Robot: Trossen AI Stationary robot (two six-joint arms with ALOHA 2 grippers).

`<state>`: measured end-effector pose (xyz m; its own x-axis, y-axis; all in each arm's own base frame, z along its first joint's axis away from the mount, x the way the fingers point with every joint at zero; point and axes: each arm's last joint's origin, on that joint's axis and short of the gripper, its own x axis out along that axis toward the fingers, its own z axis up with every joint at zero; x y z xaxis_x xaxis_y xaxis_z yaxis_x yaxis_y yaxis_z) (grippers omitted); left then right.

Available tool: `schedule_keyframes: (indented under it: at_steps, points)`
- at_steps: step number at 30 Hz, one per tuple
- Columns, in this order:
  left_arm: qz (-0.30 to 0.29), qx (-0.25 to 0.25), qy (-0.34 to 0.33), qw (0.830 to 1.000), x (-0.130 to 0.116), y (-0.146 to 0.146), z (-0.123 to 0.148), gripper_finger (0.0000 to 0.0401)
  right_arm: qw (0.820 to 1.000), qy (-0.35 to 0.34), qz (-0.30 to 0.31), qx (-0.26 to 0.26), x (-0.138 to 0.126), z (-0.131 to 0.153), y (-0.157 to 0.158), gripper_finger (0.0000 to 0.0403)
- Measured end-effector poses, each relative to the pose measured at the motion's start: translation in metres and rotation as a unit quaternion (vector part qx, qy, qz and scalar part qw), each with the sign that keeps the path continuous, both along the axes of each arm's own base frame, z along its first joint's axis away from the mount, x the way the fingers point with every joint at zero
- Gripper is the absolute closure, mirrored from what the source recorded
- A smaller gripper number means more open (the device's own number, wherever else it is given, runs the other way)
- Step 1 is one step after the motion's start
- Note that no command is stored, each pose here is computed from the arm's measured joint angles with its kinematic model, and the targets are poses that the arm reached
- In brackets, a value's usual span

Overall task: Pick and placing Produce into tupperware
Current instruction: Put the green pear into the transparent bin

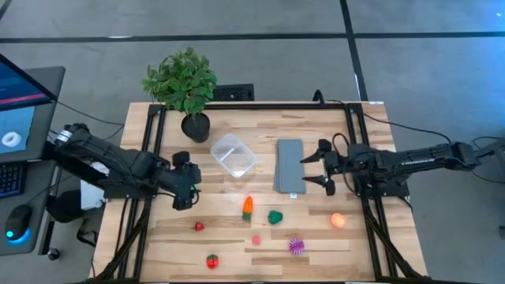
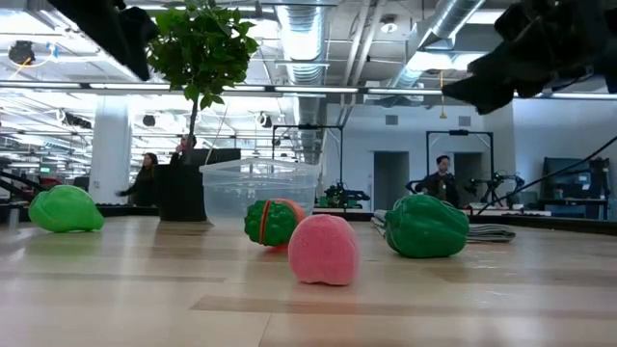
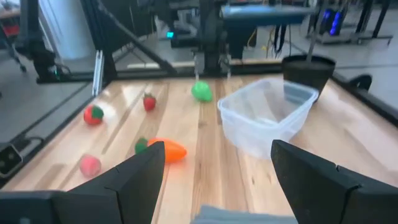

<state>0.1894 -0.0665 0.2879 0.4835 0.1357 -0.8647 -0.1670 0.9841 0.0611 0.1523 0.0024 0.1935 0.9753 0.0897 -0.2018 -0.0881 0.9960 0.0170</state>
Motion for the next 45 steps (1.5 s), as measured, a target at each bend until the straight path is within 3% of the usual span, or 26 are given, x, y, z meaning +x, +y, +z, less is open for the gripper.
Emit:
schedule_keyframes:
  at_steps: [5,12,17,24,29,39,45]
  points:
    - [0.055,0.013,0.081,0.995,0.003,0.001,-0.007,0.0160,1.000,0.007,0.001,-0.003,0.005,-0.003,0.000,0.0085]
    - [0.137,0.040,0.177,0.974,0.001,0.008,-0.021,0.0160,1.000,-0.002,0.015,-0.002,0.006,-0.002,0.003,0.0085]
    - [0.134,0.032,0.193,0.972,0.003,0.009,-0.024,0.0144,1.000,-0.003,0.029,-0.003,0.006,-0.002,0.007,0.0085]
    - [0.104,-0.004,0.179,0.978,0.009,0.005,-0.025,0.0073,0.999,-0.008,0.038,-0.006,0.006,-0.001,0.010,0.0085]
    - [0.104,0.005,0.196,0.975,0.005,0.006,-0.029,0.0039,0.999,-0.016,0.038,-0.007,0.006,0.001,0.010,0.0085]
    - [0.081,0.007,0.237,0.968,-0.005,0.009,-0.069,0.0027,0.999,-0.016,0.038,-0.008,0.006,0.001,0.010,0.0085]
    - [0.056,-0.002,0.213,0.975,-0.007,0.010,-0.080,0.0028,0.999,-0.018,0.039,-0.010,0.006,0.001,0.010,0.0085]
